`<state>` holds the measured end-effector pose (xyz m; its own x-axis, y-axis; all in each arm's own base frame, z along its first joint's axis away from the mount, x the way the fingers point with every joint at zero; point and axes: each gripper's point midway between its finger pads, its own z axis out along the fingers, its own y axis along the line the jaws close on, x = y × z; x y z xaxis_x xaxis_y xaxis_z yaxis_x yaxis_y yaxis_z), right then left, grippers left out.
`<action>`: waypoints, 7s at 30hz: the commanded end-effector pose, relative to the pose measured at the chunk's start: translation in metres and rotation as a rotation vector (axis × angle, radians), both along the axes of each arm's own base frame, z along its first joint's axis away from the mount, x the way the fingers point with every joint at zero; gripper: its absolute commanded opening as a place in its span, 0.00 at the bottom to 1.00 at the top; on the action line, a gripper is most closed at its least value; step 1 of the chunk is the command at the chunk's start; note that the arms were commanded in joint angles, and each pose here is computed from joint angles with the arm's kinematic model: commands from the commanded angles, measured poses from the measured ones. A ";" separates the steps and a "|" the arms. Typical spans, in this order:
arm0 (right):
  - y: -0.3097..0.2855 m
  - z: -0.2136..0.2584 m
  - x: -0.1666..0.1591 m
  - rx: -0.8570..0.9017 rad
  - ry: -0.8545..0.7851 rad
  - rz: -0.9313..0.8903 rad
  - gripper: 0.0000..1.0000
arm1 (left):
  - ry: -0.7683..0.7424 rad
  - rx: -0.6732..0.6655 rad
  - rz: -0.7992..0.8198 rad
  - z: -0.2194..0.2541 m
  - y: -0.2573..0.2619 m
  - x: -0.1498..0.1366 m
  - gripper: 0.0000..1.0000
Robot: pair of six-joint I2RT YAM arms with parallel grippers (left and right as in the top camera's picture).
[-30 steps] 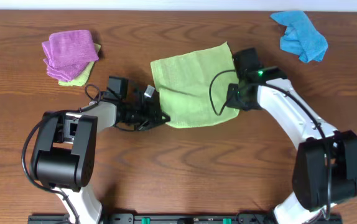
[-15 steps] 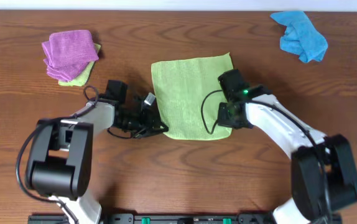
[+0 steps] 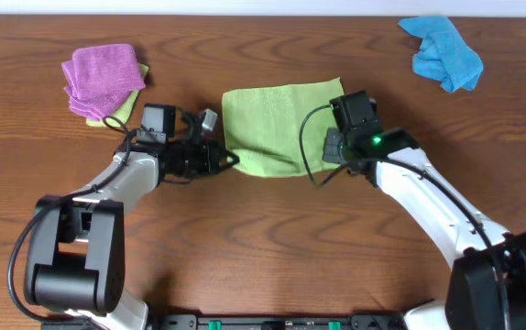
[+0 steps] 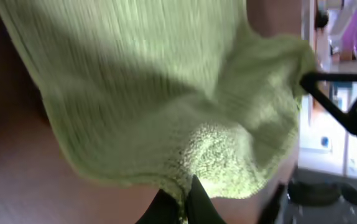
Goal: Fold the cloth
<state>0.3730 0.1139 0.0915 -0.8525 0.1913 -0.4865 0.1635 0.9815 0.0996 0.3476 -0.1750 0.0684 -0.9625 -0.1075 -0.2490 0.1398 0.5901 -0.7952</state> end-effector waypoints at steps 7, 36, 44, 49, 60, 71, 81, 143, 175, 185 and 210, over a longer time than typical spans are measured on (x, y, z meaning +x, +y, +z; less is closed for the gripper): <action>-0.011 0.015 0.051 -0.027 -0.186 0.019 0.01 | -0.116 0.110 0.224 0.002 0.024 0.052 0.06; -0.009 -0.031 0.110 -0.029 -0.309 0.027 0.01 | -0.271 0.115 0.373 -0.024 0.012 0.123 0.06; -0.009 -0.039 0.120 -0.032 -0.337 0.031 0.01 | -0.295 0.124 0.372 -0.027 0.011 0.137 0.06; -0.015 -0.048 0.127 -0.030 -0.351 0.015 0.01 | -0.310 0.158 0.399 -0.029 0.017 0.141 0.06; -0.019 -0.057 0.135 -0.031 -0.368 0.008 0.01 | -0.325 0.200 0.401 -0.036 0.021 0.142 0.06; -0.018 -0.070 0.142 -0.061 -0.390 0.039 0.01 | -0.299 0.207 0.391 -0.055 0.019 0.140 0.06; -0.023 -0.071 0.154 -0.070 -0.444 0.031 0.01 | -0.302 0.215 0.384 -0.057 0.019 0.140 0.06; -0.039 0.027 0.110 0.024 -0.378 -0.011 0.49 | -0.233 0.266 0.422 -0.012 0.026 0.149 0.59; -0.048 -0.036 0.083 0.230 -0.130 -0.281 0.64 | -0.213 0.484 0.211 -0.051 -0.012 0.132 0.28; -0.035 -0.063 0.085 0.333 -0.072 -0.324 0.69 | -0.219 0.560 0.195 -0.063 -0.002 0.129 0.17; -0.022 -0.109 0.123 0.495 -0.156 -0.415 0.42 | -0.186 0.574 0.184 -0.068 0.000 0.123 0.11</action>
